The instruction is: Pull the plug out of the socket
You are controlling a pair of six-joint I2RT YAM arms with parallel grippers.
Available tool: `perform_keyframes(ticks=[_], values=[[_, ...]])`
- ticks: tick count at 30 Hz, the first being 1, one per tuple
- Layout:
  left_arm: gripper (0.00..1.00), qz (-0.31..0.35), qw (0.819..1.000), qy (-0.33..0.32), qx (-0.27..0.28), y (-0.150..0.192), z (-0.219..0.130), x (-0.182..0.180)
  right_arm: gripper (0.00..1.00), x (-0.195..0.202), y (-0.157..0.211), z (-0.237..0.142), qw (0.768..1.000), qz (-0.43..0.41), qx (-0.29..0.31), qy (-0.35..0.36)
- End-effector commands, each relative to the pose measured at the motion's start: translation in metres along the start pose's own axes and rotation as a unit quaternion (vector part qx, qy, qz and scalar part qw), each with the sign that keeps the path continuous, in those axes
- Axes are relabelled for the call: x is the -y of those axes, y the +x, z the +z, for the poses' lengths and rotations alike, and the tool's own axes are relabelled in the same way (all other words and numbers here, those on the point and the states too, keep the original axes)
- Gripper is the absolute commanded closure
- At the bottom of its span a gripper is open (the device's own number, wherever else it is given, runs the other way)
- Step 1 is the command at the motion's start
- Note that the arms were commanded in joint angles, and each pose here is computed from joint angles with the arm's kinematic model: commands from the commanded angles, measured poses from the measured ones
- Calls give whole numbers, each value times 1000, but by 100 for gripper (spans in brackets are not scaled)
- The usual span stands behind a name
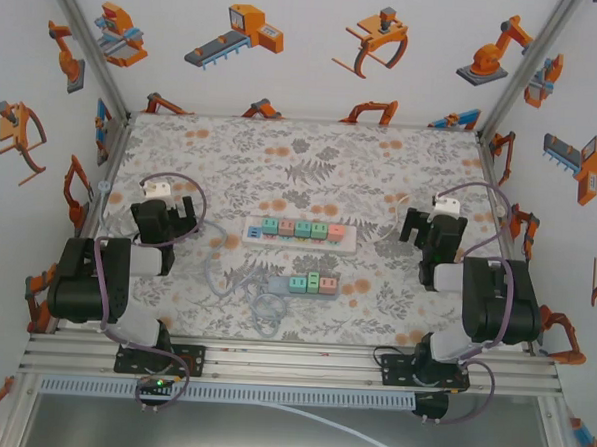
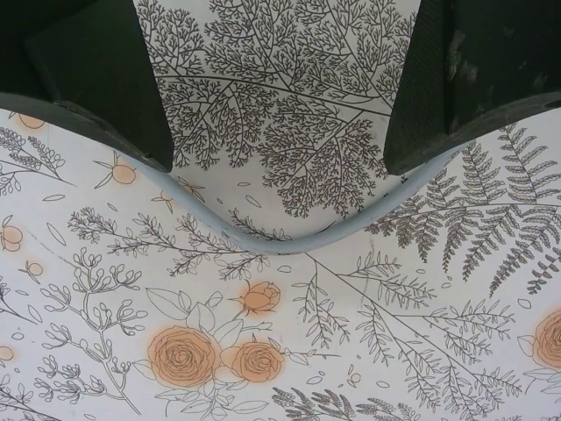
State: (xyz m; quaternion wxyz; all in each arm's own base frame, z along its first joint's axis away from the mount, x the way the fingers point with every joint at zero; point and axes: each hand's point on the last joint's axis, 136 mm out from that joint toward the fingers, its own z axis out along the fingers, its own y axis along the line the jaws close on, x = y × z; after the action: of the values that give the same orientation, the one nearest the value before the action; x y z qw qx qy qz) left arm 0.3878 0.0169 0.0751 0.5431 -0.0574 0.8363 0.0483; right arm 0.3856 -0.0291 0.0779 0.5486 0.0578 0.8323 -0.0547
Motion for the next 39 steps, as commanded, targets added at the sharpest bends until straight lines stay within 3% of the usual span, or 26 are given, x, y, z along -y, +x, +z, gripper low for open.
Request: perform_keyframes(ticks=[1, 28, 36, 39], values=[[3, -1, 1000, 11, 22, -17, 1, 5, 1, 1, -12, 2, 1000, 4, 21, 0], [3, 9, 999, -5, 36, -18, -4, 6, 1, -1, -18, -3, 999, 5, 31, -9], [3, 9, 991, -86, 99, -46, -49, -12, 1, 11, -69, -49, 996, 45, 70, 11], [3, -24, 990, -99, 98, -67, -74, -18, 2, -5, -100, -76, 990, 72, 107, -48]])
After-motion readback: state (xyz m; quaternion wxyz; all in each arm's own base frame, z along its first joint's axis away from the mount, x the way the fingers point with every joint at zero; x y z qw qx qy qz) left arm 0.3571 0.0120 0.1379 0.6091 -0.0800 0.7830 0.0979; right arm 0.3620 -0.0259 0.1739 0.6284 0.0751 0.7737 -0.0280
